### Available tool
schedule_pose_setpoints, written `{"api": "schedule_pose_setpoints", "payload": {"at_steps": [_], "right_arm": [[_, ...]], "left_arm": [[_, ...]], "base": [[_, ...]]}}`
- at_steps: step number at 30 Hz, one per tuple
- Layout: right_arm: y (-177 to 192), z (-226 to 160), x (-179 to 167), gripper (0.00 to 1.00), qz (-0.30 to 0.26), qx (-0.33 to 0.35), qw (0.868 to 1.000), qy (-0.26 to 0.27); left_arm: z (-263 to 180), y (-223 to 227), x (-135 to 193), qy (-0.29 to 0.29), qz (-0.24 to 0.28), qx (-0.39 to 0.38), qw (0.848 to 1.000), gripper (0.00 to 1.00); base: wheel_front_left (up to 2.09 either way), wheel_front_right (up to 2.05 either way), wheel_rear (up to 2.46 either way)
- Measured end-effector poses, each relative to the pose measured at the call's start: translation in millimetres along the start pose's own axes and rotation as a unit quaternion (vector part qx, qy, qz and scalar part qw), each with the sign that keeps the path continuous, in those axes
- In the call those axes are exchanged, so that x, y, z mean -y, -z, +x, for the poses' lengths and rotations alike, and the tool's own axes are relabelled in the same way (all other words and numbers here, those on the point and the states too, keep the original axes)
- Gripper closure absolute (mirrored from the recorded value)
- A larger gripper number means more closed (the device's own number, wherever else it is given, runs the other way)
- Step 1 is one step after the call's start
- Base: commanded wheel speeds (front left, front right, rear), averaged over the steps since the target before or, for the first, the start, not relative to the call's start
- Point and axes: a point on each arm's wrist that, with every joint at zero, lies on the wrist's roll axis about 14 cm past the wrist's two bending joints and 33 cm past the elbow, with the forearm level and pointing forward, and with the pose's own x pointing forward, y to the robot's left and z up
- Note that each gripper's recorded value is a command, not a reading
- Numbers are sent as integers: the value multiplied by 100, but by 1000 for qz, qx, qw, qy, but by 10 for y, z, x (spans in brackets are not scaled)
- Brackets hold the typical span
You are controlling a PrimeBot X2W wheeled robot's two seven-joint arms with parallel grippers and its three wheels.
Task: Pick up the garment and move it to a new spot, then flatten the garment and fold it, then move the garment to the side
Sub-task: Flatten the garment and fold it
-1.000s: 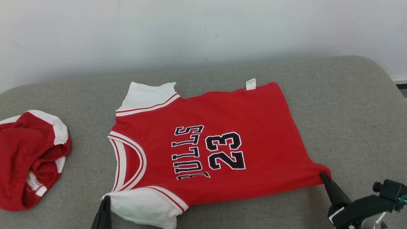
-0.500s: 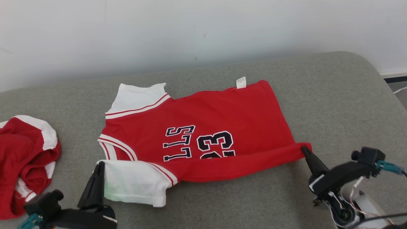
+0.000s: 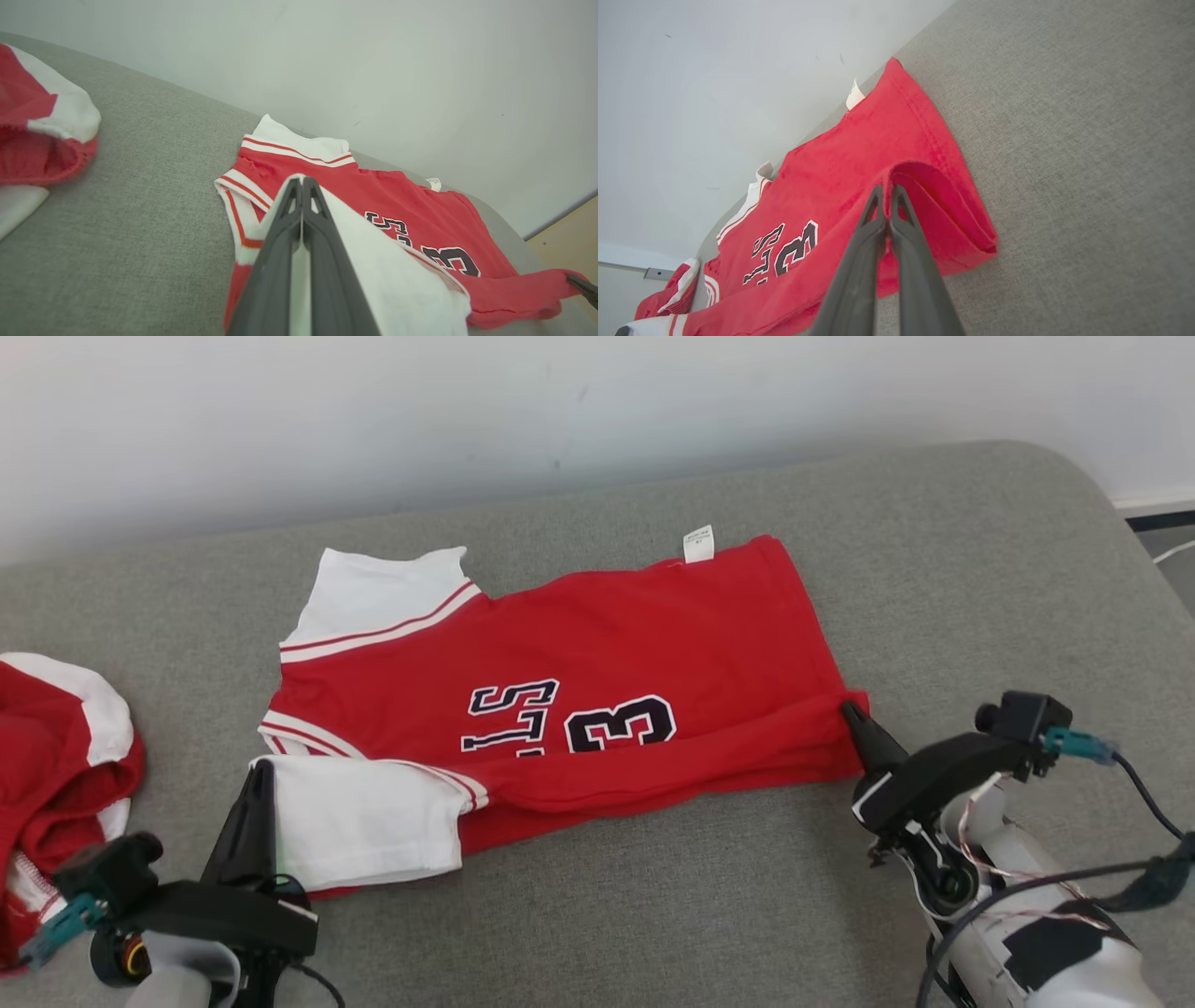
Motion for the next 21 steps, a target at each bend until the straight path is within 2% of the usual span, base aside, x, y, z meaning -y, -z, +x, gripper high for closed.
{"api": "schedule_pose_setpoints", "payload": {"at_steps": [13,14,15,16,17,21], "right_arm": [[3,320,74,100,-29,7,999,15],[6,320,79,85,-32,9,999,15],[13,323,76,32,-35,8,999,15],[13,326,68,5,-39,9,999,13],[5,327,59,0,-43,12,999,12],[-41,307,37,0,-54,28,998,7]], "left_arm": [[280,289,-155,-8,22,-35,999,100],[285,288,-157,-9,22,-35,999,100],[292,275,-159,-9,25,-33,999,79],[300,250,-157,-8,30,-30,999,16],[305,229,-154,-8,33,-26,999,0],[287,173,-109,-4,37,-14,999,0]], "base": [[0,0,0],[0,0,0],[0,0,0],[0,0,0],[0,0,0],[0,0,0]]}}
